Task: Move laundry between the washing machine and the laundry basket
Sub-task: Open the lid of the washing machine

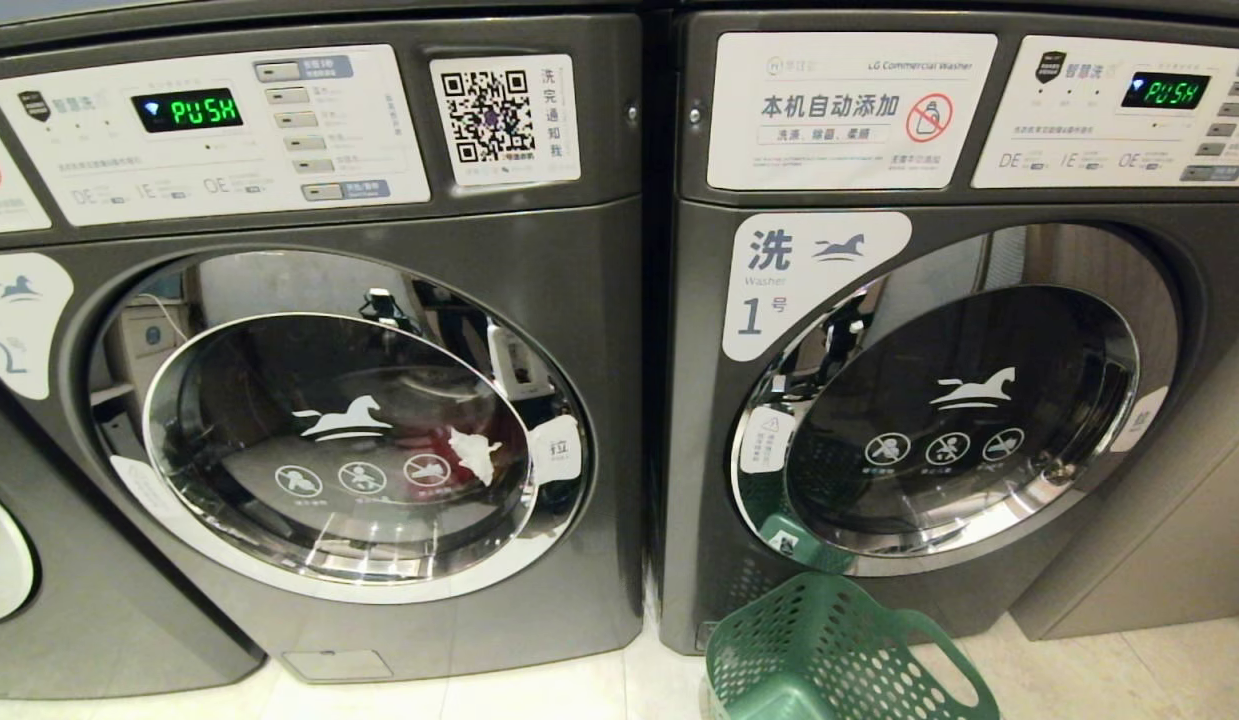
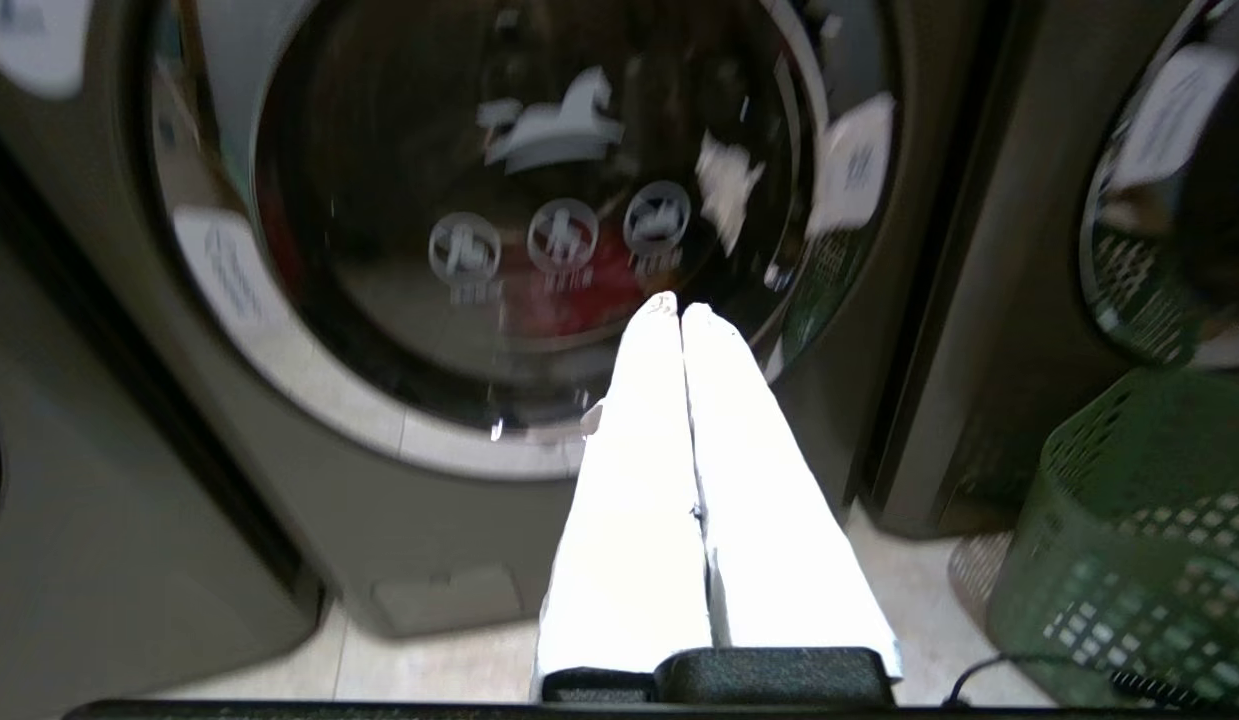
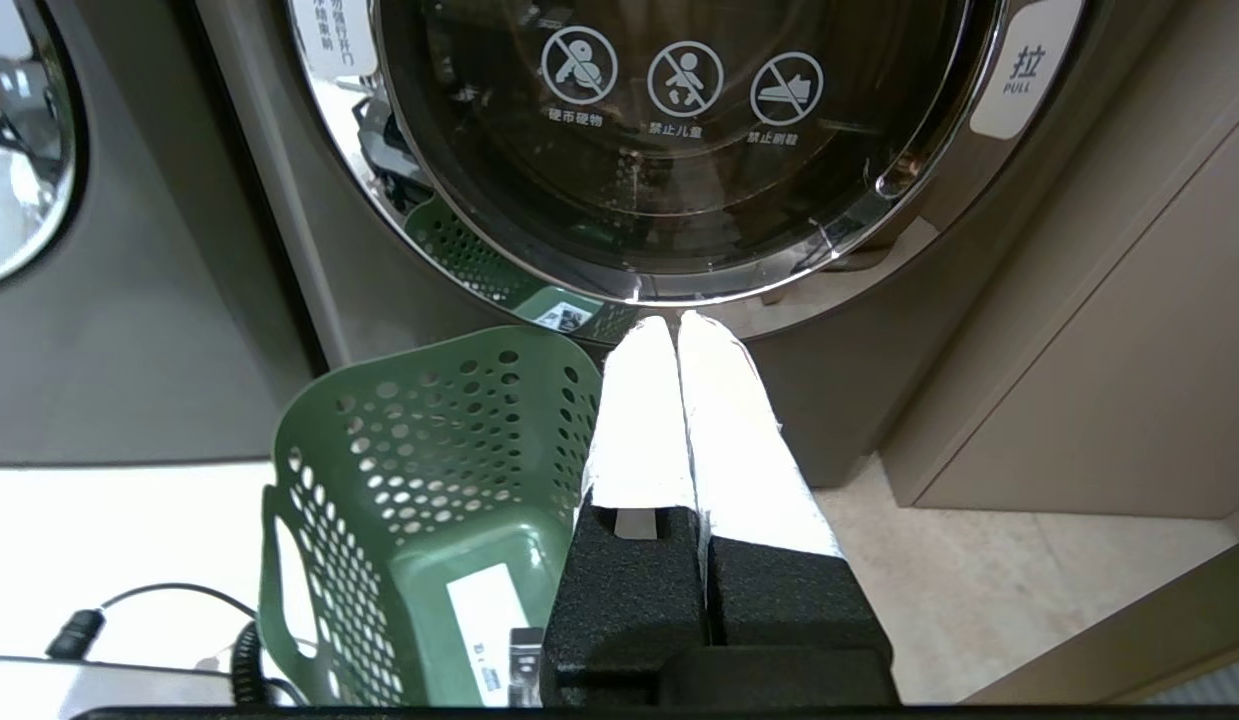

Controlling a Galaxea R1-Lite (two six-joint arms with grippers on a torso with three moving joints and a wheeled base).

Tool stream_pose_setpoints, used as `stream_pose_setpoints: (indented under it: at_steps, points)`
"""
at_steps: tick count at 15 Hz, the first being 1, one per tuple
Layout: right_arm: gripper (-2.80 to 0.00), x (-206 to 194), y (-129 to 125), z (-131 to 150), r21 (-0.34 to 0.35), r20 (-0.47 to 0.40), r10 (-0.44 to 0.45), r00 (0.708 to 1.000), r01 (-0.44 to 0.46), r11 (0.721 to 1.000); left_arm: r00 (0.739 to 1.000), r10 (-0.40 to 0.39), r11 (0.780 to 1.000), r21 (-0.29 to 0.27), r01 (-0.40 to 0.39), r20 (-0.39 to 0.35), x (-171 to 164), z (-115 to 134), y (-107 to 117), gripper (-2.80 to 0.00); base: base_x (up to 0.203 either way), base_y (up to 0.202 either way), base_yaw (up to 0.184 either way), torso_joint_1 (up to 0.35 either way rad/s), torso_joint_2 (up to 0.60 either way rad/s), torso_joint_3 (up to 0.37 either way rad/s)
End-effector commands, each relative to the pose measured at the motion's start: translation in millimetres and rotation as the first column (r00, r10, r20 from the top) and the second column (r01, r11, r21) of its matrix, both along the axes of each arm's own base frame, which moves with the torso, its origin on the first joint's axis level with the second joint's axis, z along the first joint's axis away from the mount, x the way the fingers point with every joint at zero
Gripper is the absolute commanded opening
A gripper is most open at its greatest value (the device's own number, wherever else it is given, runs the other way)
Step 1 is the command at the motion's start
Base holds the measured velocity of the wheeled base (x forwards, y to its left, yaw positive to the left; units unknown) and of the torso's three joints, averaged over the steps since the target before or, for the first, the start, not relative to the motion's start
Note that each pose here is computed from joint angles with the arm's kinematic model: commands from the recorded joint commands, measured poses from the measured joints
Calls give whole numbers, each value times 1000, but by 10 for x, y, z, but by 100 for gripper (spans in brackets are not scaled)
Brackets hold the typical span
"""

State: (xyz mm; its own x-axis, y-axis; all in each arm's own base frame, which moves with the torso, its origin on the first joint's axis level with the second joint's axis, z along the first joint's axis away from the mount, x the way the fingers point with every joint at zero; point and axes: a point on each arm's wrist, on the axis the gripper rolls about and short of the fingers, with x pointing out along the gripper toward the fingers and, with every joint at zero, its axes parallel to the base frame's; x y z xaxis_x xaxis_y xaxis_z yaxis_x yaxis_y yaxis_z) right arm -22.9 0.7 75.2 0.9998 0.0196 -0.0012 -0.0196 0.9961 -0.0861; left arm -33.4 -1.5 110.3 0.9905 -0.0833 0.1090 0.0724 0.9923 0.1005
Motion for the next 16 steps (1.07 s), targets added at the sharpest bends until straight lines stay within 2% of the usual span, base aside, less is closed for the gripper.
stream_pose_setpoints:
  at_steps: [1,2,3,4,6,7,9,10,12,14,16]
  points:
    - [-280,1,0,1,13,-1,0,1000,0,1000,999,-42,999,2,42,29,-42,396,-7,-280,0,0,0,0,0,0]
    - [-280,1,0,1,18,-1,-1,1000,1,1000,998,-61,998,-2,61,-1,3,503,-10,-280,0,0,0,0,0,0]
    - [-280,1,0,1,28,-1,-1,1000,1,1000,992,-100,995,-19,99,-79,148,655,-16,0,0,0,0,0,0,0]
    - [-280,1,0,1,29,-1,-1,1000,1,1000,977,-140,990,-42,135,-158,325,760,-26,0,0,0,0,0,0,0]
    - [-280,1,0,1,29,-1,-1,1000,1,1000,927,-247,968,-113,224,-282,758,882,-68,0,0,0,0,0,0,0]
    - [-280,1,0,1,30,-1,-2,1000,2,1000,891,-314,948,-153,278,-327,966,875,-96,0,0,0,0,0,0,0]
    - [-280,1,0,1,31,-1,-1,1000,1,1000,786,-474,879,-252,404,-397,1362,702,-162,0,0,0,0,0,0,0]
    - [-280,1,0,1,31,-1,-1,1000,1,1000,741,-523,852,-291,436,-421,1536,583,-186,0,0,0,0,0,0,0]
    - [-280,1,0,1,31,-1,-1,1000,1,1000,675,-582,813,-343,471,-453,1912,333,-243,0,0,0,0,0,0,0]
    - [-280,1,0,1,31,-1,-1,1000,1,1000,636,-620,784,-363,503,-460,2260,81,-320,0,0,0,0,0,0,0]
    - [-280,1,0,1,31,-1,-1,1000,1,1000,609,-650,759,-345,552,-455,2530,-170,-412,0,0,0,0,0,0,0]
